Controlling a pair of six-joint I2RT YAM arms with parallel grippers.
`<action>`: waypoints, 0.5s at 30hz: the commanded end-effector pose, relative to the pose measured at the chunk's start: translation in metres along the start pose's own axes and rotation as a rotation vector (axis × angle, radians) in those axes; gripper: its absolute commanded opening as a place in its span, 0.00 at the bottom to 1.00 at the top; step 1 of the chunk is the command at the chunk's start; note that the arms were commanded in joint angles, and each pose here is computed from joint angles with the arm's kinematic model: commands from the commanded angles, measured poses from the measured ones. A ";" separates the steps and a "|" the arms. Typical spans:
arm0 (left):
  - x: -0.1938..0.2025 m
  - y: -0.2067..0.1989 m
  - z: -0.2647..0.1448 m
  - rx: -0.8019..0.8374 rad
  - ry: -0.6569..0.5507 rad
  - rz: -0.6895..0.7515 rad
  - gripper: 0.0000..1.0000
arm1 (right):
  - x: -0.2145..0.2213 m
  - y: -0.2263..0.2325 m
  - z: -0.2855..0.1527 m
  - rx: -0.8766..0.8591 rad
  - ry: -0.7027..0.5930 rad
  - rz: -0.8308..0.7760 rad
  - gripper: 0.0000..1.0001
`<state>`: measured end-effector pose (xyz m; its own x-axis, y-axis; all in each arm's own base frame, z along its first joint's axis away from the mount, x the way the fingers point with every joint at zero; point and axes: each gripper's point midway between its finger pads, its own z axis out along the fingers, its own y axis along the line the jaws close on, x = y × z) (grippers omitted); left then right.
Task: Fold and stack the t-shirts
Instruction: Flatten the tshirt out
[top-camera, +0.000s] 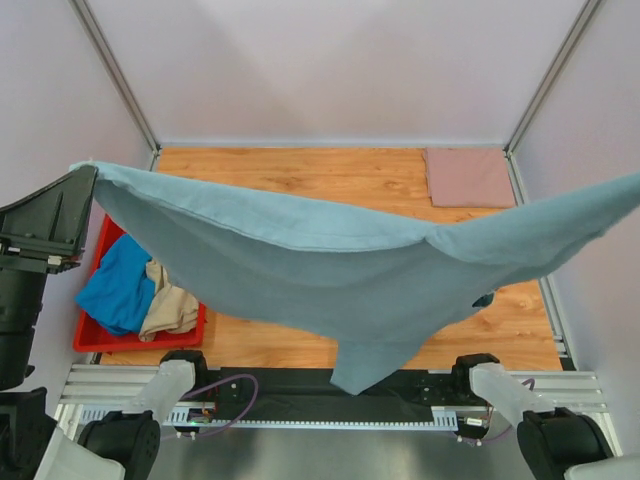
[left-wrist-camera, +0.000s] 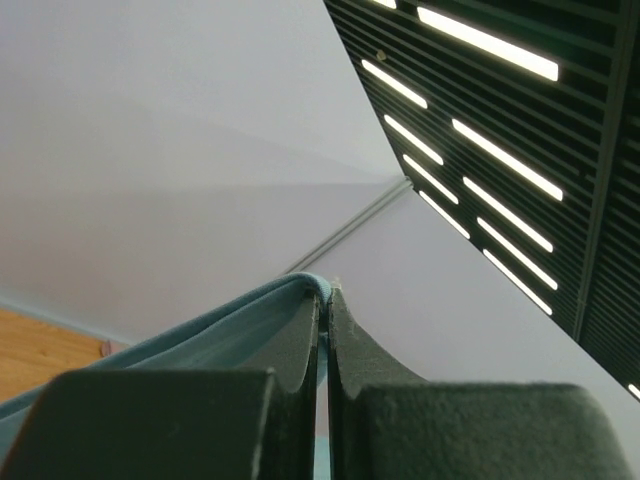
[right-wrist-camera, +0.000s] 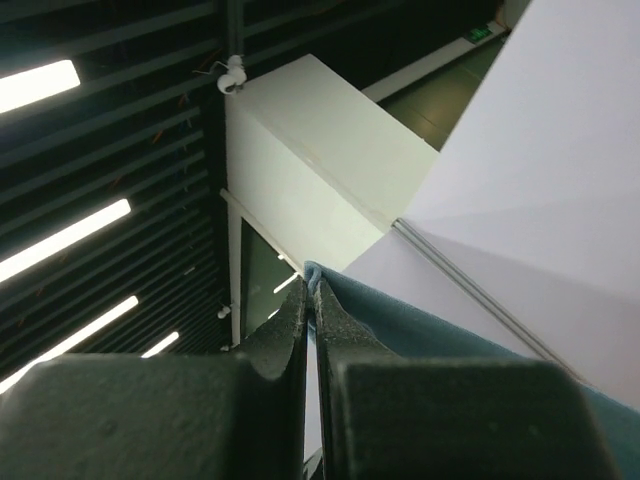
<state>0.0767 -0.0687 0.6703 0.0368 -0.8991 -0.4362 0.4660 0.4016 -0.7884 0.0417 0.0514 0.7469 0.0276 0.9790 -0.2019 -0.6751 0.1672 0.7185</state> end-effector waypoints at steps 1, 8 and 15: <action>-0.006 -0.005 -0.005 0.024 -0.039 0.024 0.00 | -0.019 0.034 -0.021 -0.104 -0.089 -0.023 0.00; 0.013 0.086 0.019 -0.220 -0.012 0.042 0.00 | -0.003 -0.044 0.026 0.092 -0.035 -0.146 0.00; 0.029 0.191 0.099 -0.424 0.033 0.090 0.00 | 0.038 -0.185 0.146 0.238 0.129 -0.364 0.00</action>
<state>0.1977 -0.0471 0.5612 -0.0063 -0.8767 -0.4811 0.1163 0.4772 -0.8711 0.1477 0.0532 0.7458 0.1791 0.9123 -0.3684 -0.5790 0.4005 0.7102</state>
